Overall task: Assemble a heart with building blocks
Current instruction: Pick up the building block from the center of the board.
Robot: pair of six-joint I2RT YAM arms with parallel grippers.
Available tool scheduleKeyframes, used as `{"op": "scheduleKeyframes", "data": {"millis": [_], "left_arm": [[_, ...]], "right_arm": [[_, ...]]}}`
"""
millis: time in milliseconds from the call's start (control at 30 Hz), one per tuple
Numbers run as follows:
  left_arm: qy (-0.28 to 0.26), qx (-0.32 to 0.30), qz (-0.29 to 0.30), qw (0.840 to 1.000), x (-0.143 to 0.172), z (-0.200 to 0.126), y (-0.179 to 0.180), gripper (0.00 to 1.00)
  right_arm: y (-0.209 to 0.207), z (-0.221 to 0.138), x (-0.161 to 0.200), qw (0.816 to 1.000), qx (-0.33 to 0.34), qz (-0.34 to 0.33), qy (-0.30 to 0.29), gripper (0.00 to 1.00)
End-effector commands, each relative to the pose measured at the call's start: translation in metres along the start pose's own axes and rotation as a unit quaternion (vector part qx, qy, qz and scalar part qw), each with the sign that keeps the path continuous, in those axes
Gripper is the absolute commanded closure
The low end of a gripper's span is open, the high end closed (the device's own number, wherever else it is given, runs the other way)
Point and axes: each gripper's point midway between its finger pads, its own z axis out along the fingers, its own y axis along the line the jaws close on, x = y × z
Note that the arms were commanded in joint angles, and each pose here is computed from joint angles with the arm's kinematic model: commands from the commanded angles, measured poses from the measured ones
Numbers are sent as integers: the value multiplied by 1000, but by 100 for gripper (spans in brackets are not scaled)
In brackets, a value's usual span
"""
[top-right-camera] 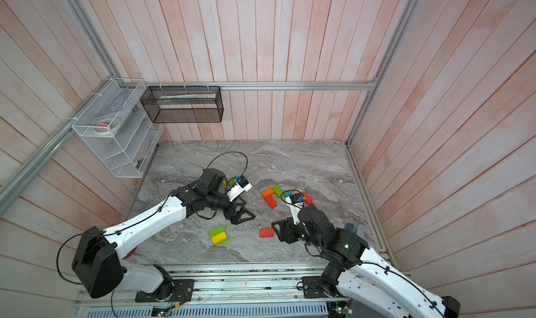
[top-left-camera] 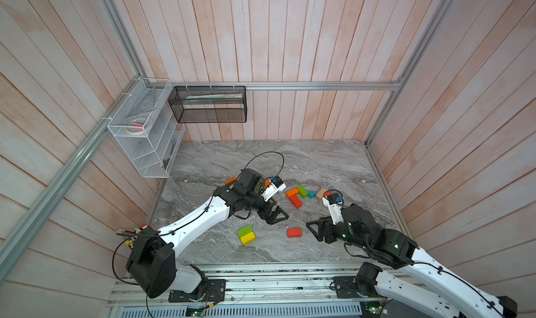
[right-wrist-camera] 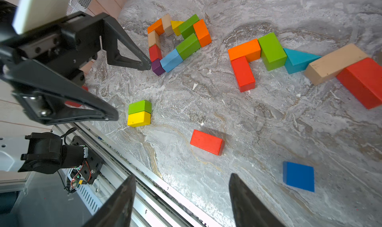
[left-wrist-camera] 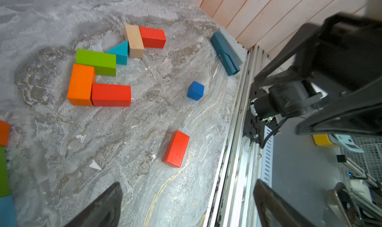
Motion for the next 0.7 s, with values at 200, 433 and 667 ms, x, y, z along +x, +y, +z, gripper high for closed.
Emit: {"op": "scheduleKeyframes", "data": {"millis": [200, 433, 667], "left_arm": [[57, -37, 7, 998, 22, 21, 18, 4], [117, -66, 23, 991, 39, 37, 27, 13], [132, -41, 50, 989, 50, 46, 12, 19]], "right_arm": [[-2, -22, 6, 1000, -18, 9, -19, 28], [6, -27, 7, 998, -51, 1, -25, 27], [7, -28, 6, 998, -55, -1, -33, 27]]}}
